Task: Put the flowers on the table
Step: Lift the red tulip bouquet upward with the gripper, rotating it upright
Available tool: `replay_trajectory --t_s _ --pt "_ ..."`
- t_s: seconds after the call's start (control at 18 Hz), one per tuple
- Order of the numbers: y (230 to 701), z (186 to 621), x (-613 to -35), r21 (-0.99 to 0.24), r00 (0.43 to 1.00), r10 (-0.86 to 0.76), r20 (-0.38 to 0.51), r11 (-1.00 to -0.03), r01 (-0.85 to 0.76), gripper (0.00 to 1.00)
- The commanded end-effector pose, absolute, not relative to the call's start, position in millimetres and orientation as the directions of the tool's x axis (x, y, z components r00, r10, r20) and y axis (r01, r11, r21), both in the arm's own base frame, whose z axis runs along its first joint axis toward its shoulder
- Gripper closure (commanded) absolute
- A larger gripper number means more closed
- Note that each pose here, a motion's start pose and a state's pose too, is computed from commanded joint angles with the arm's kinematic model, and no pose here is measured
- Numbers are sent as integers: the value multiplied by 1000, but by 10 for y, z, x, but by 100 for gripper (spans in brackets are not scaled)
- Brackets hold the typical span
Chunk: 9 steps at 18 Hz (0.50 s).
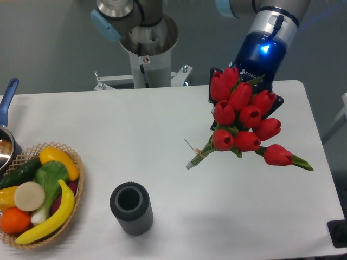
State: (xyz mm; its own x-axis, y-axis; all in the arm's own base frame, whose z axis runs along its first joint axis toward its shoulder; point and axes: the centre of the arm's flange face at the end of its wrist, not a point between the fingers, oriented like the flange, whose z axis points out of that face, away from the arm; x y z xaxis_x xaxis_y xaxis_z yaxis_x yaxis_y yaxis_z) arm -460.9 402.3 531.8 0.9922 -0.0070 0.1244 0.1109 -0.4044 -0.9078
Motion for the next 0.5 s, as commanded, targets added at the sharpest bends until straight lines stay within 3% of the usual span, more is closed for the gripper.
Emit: replay_trajectory --t_s 0.5 --pt "3893 5397 -4642 -896 995 46 85 -434 96 55"
